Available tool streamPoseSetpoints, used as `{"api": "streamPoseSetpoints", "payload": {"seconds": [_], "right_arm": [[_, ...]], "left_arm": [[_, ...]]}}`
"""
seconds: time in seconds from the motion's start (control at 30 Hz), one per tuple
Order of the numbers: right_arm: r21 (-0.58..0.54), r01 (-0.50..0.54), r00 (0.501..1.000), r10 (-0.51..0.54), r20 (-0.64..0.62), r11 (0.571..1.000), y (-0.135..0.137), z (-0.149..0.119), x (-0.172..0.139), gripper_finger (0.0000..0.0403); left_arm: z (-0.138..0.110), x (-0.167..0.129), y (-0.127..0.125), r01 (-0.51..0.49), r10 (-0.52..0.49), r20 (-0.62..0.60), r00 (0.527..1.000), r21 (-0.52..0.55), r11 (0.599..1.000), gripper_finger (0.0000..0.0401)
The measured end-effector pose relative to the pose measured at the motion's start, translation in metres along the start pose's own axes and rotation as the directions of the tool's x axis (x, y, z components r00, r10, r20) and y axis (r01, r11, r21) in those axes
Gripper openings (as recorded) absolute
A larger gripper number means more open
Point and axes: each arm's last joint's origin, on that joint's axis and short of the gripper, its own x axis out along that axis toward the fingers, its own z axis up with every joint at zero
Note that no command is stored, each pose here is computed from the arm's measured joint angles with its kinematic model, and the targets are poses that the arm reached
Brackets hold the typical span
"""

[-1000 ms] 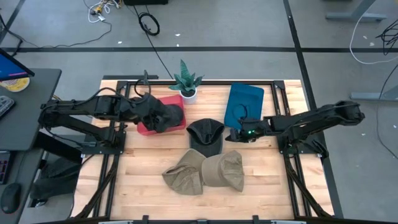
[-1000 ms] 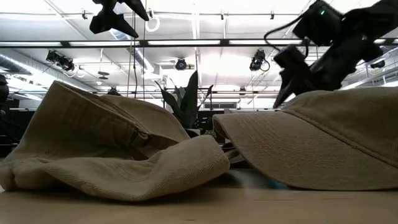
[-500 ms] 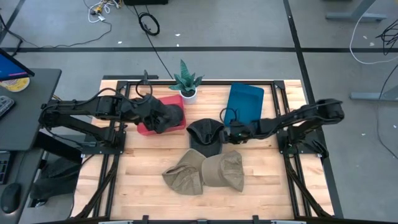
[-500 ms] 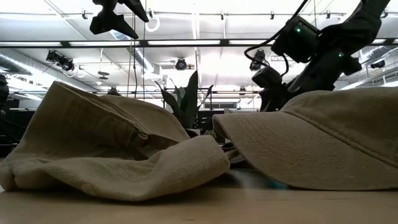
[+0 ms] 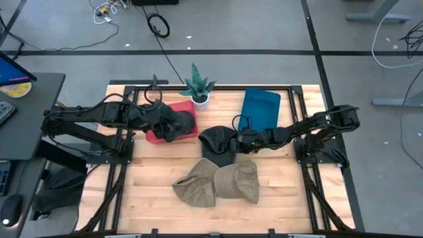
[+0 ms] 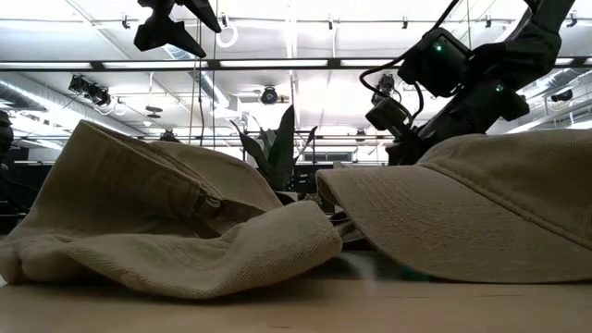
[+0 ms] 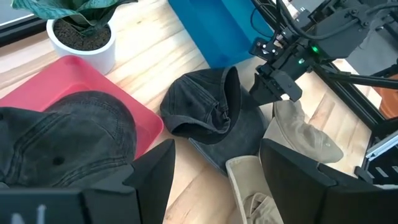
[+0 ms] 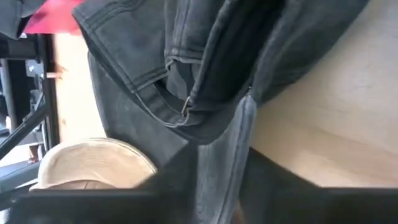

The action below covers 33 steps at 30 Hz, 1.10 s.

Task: Pick & Place hat
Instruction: Put the black cap into the red bin

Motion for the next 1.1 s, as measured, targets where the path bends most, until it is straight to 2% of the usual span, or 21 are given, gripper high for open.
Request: {"api": "streamPoseSetpoints", "payload": {"seconds": [0.07,0.1,0.17,0.3,0.6,0.73,0.93,1.0,1.1], "right_arm": [[-0.021,-0.033,0.999,0.033,-0.001,0.999,0.004,0.0,-0.001,0.0027],[-0.038,-0.049,0.999,0.049,0.0,0.998,0.006,-0.001,-0.003,0.0016],[-0.056,-0.059,0.998,0.059,0.001,0.997,0.011,-0.003,-0.007,0.0015],[-0.105,0.014,0.999,-0.009,0.051,0.994,0.018,-0.007,-0.018,0.0008],[-0.336,0.02,0.983,0.044,0.18,0.942,0.062,-0.002,-0.061,0.0006],[-0.468,0.052,0.971,0.066,0.231,0.882,0.081,0.002,-0.084,0.0006],[-0.571,0.201,0.937,0.014,0.35,0.796,0.107,0.01,-0.118,0.0006],[-0.613,0.259,0.917,0.009,0.398,0.746,0.117,0.011,-0.129,0.0006],[-0.685,0.328,0.888,0.034,0.458,0.651,0.134,0.01,-0.146,0.0006]], "left_arm": [[0.0,0.0,0.0,0.0,0.0,0.0,1.0,0.0,1.0,0.0238],[0.0,0.0,0.0,0.0,0.0,0.0,1.0,0.0,1.0,0.0238],[0.0,0.0,0.0,0.003,-0.003,0.003,1.0,-0.006,1.0,0.0238],[0.002,0.0,-0.002,0.019,-0.019,0.019,1.0,-0.023,1.0,0.0238],[0.006,-0.001,-0.006,0.063,-0.06,0.061,0.996,-0.047,0.997,0.0238],[0.012,-0.002,-0.011,0.123,-0.112,0.115,0.987,-0.09,0.988,0.0238],[0.025,-0.006,-0.023,0.282,-0.23,0.251,0.94,-0.194,0.94,0.0238],[0.03,-0.009,-0.027,0.343,-0.267,0.306,0.914,-0.23,0.91,0.0238],[0.039,-0.013,-0.031,0.419,-0.28,0.41,0.868,-0.303,0.856,0.0238]]}}
